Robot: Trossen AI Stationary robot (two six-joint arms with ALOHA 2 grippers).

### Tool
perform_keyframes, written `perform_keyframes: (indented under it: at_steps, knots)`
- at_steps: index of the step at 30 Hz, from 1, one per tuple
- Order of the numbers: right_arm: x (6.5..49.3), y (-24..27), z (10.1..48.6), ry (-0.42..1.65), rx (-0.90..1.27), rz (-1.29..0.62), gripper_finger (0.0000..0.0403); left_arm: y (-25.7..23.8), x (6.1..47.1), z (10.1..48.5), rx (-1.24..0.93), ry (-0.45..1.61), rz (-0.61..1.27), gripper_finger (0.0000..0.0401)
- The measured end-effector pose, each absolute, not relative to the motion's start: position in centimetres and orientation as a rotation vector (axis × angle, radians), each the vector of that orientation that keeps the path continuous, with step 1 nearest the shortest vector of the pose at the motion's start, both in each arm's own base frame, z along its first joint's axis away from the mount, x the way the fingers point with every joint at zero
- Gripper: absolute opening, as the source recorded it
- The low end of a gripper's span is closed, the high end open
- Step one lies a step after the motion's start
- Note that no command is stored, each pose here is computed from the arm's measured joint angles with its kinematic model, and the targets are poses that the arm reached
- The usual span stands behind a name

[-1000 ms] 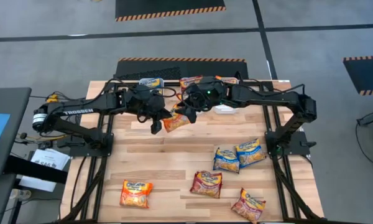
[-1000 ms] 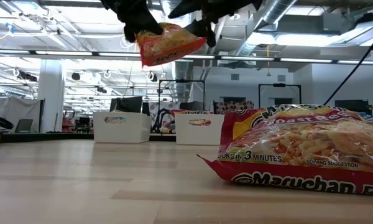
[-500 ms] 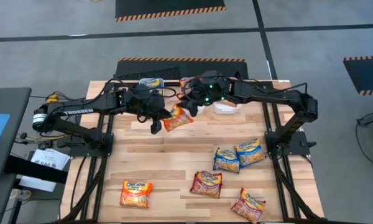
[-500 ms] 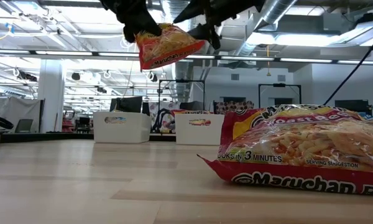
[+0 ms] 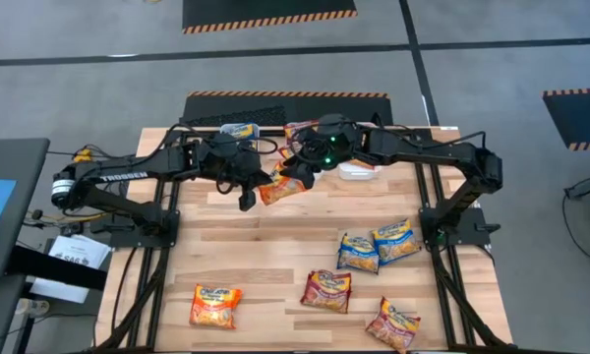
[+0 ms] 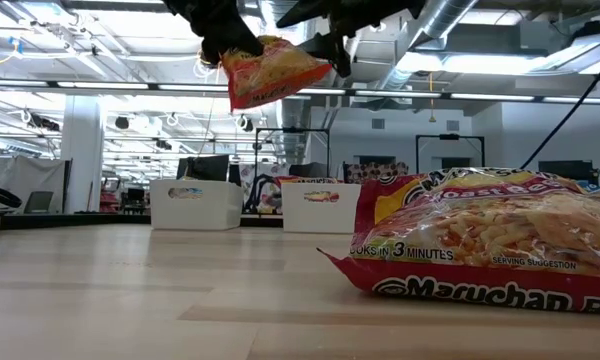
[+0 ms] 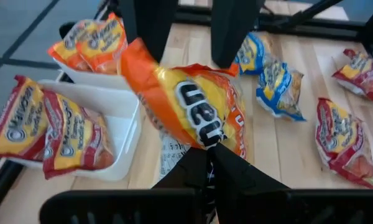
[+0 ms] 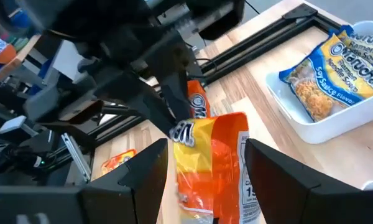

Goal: Sort Maruchan noodles
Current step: Put the orange noodle pack into the right white bin

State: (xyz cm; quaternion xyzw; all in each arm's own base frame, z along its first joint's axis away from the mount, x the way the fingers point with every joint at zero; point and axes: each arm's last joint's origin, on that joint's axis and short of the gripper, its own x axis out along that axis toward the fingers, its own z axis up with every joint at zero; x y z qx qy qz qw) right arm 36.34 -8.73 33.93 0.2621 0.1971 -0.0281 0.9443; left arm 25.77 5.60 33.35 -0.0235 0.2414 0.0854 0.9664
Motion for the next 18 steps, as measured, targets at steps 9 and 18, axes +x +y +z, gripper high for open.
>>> perform_keyframes:
  at_steps: [9, 18]
  knots:
    - [36.2, -9.3, 33.8, 0.404, 0.526, -0.119, 0.0240, 5.6, 25.8, 33.5, -0.047, 0.475, 0.167, 0.0000]
    - [36.5, -9.4, 33.2, 0.435, 0.584, -0.036, 0.0240, 5.6, 25.8, 33.5, -0.031, 0.472, 0.184, 0.0000]
